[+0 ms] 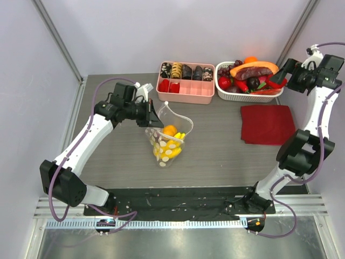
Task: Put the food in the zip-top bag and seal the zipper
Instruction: Place the fake vegetable in the zipper food storage bag, then pick up the fake vegetable from the bin.
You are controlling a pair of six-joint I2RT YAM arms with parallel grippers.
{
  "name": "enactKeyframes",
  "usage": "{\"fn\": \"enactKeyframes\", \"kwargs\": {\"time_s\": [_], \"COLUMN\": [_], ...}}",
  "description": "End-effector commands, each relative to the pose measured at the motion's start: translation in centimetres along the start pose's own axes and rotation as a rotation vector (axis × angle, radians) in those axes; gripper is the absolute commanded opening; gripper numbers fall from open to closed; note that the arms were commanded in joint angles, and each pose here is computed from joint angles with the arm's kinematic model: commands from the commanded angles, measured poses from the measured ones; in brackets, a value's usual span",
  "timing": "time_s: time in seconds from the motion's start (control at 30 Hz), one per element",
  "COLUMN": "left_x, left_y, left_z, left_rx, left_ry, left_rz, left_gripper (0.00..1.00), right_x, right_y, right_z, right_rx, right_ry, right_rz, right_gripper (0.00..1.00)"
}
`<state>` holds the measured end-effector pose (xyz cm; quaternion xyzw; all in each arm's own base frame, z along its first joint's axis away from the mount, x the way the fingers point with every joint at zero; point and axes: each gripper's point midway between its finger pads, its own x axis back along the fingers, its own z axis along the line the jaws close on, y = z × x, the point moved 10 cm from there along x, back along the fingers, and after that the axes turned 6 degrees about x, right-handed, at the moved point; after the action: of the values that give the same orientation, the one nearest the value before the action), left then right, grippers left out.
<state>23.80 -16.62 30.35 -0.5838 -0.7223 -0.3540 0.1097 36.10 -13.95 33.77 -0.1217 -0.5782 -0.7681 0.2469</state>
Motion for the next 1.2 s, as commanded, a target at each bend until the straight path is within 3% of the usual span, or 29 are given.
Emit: {"fn": "enactKeyframes", "kwargs": {"time_s": [0.0, 0.27, 0.4, 0.57, 0.83, 1.17], "left_x": [0.6, 0.2, -0.1, -0.5, -0.5, -0.8], "left_y": [0.5, 0.5, 0.6, 0.3, 0.0, -0.2], "left_z": [-0.8, -0.5, -0.4, 0.1, 0.4, 0.8], "left_rx": [-0.036, -0.043, -0.032, -0.027, -0.032, -0.019], "left_ry": [-0.042, -0.051, -0.063, -0.053, -0.042, -0.036], "left_rz": [-0.057, -0.051, -0.042, -0.024, -0.012, 0.0], "left_gripper": [0.0, 0.0, 0.0, 0.0, 0.0, 0.0], "right_x": [-1.2, -5.6, -8.1, -9.1, -11.1, -14.6], "right_y": [1.5, 2.5, 2.4, 2.6, 2.2, 1.8], "right_z": [-2.1, -7.3, -8.8, -9.3, -7.8, -7.2], "right_rx": [0.085, 0.17, 0.196, 0.43, 1.021, 1.169], "right_ry": [-0.072, -0.359, -0.359, -0.248, -0.228, -0.331], "right_rz": [-0.002, -0.023, 0.0, -0.013, 0.069, 0.138], "right_gripper": [0.98, 0.98, 0.98, 0.99, 1.0, 1.0]}}
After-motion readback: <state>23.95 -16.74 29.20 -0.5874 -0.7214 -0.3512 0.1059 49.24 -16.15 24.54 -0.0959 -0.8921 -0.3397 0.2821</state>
